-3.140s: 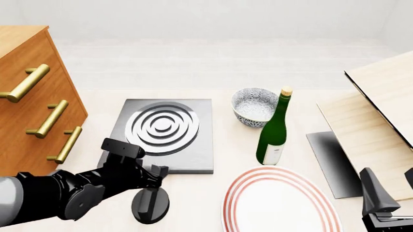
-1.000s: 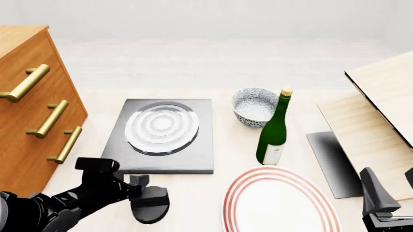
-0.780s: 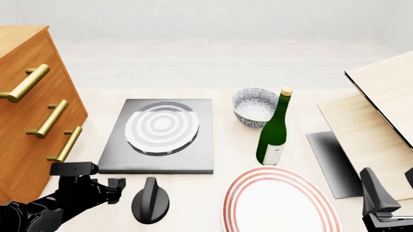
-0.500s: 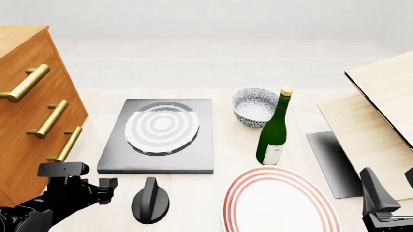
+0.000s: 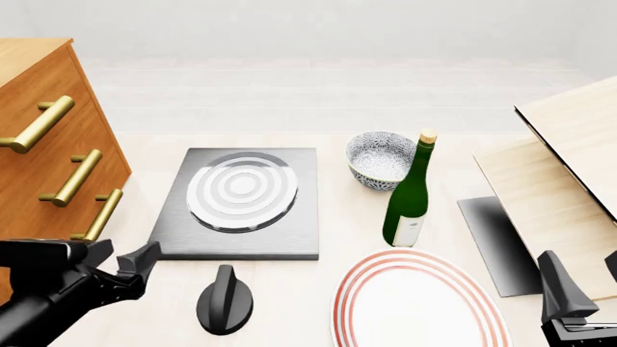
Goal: Turn on the stove.
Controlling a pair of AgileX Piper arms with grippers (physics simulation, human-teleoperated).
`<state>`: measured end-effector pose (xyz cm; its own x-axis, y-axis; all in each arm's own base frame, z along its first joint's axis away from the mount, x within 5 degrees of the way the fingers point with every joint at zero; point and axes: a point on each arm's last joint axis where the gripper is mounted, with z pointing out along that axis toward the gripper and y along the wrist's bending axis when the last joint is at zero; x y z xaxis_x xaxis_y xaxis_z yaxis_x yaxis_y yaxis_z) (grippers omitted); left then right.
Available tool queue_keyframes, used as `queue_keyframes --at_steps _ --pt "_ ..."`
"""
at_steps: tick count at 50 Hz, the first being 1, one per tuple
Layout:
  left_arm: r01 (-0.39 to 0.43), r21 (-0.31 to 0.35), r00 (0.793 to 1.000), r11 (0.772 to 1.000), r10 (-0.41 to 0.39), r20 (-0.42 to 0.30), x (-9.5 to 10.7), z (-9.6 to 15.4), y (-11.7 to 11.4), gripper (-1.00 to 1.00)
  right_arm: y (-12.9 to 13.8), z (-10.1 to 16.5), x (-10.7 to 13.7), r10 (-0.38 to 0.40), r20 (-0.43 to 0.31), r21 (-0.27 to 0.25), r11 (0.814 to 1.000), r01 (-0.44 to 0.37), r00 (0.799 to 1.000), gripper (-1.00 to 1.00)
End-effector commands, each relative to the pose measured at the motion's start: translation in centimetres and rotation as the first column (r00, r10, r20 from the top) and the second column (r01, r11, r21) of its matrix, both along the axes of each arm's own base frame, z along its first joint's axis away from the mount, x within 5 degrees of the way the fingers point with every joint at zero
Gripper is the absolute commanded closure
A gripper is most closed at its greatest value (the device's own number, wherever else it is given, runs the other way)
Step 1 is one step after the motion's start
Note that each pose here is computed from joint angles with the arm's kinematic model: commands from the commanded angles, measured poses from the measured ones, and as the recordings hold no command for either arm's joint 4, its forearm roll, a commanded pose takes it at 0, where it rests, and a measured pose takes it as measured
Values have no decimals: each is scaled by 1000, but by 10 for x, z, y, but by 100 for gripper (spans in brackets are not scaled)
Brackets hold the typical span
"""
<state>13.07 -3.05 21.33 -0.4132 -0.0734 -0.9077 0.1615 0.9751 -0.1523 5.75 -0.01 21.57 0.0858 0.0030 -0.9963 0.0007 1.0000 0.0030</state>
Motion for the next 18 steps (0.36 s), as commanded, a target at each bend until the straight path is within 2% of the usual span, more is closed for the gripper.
queue_keyframes --at_steps 1,3,6,8,10,12,13,15,18 --pt "18 3 988 1000 -18 156 -26 27 6 -100 0 0 0 0 0 0 1000 0 1000 -100" --pt "9 -18 985 1000 -6 170 -29 29 7 -100 0 0 0 0 0 0 1000 0 1000 -100" --pt "16 -7 980 1000 -15 199 -33 32 7 -100 0 0 0 0 0 0 1000 0 1000 -100" --pt "35 -13 965 999 -30 262 -43 39 8 -100 0 0 0 0 0 0 1000 0 1000 -100" --pt "22 8 950 1000 -24 313 -51 44 12 -100 0 0 0 0 0 0 1000 0 1000 -100" --pt "31 19 921 999 -36 389 -65 50 14 -100 0 0 0 0 0 0 1000 0 1000 -100" --pt "28 32 913 999 -39 405 -68 51 15 -100 0 0 0 0 0 0 1000 0 1000 -100" --pt "44 18 909 999 -48 413 -70 52 15 -100 0 0 0 0 0 0 1000 0 1000 -100" --pt "71 18 888 997 -71 455 -78 54 15 -100 0 0 0 0 0 0 1000 0 1000 -100"
